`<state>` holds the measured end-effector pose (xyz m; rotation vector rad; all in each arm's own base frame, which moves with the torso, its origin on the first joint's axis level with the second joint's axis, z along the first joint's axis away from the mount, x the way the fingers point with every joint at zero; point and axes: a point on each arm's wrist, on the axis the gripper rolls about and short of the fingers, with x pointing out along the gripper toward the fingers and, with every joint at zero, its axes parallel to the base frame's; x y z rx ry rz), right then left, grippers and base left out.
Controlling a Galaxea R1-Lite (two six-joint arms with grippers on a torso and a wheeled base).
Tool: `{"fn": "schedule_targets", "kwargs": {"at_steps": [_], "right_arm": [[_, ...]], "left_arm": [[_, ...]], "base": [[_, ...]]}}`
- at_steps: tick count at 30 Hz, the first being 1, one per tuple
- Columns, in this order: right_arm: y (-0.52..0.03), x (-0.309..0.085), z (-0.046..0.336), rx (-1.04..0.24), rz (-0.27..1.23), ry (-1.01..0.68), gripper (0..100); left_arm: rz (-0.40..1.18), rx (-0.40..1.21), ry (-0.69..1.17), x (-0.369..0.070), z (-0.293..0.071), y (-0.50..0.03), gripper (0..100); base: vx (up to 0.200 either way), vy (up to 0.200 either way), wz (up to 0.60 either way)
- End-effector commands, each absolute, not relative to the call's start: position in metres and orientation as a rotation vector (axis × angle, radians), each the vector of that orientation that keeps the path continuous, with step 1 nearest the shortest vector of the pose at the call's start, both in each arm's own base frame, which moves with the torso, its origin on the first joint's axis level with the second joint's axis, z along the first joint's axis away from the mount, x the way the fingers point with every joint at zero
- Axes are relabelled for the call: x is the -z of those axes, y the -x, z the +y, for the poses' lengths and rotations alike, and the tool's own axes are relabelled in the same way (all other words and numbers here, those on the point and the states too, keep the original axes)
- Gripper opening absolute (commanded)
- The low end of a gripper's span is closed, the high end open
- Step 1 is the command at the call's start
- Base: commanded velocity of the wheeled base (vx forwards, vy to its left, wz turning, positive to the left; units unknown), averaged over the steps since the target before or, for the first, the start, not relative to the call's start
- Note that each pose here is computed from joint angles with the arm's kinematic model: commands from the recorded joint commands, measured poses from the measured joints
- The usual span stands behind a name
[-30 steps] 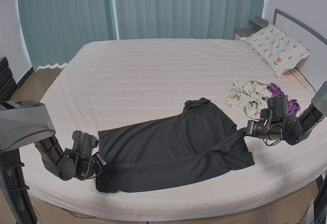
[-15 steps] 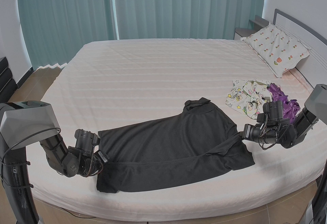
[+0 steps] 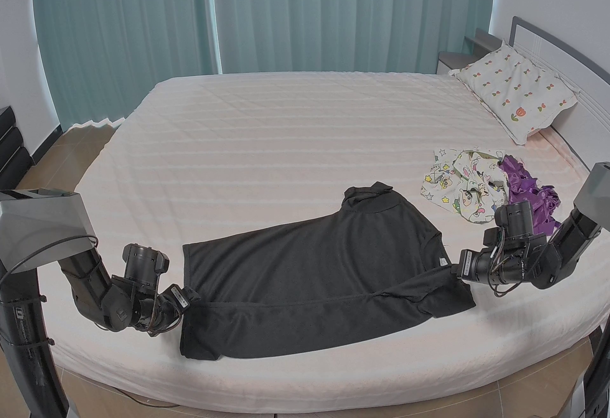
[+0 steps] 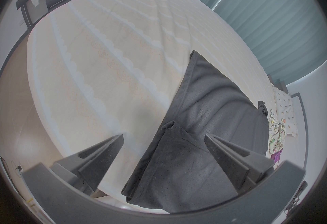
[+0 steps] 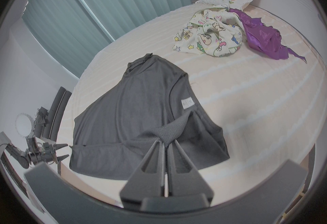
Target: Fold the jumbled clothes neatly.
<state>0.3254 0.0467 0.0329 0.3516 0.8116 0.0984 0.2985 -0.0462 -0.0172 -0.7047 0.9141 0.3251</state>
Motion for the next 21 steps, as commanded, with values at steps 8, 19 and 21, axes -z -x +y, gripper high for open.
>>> {"fn": "schedule_targets", "kwargs": {"at_steps": [8,19,21], "right_arm": [[-0.278,-0.023,0.039,-0.072,0.991,-0.314,100],[-0.294,0.004,0.035,0.009,0.946,-0.515,100],[-0.304,0.018,0.030,0.021,0.877,-0.551,100]], "left_arm": [[0.919,-0.300,0.714,0.012,-0.047,-0.294,100],[0.943,-0.209,0.798,0.012,-0.040,-0.285,100],[0.928,-0.200,0.804,0.012,-0.039,-0.283,100]], "base": [[0.000,0.000,0.00],[0.000,0.000,0.00],[0.000,0.000,0.00]]}}
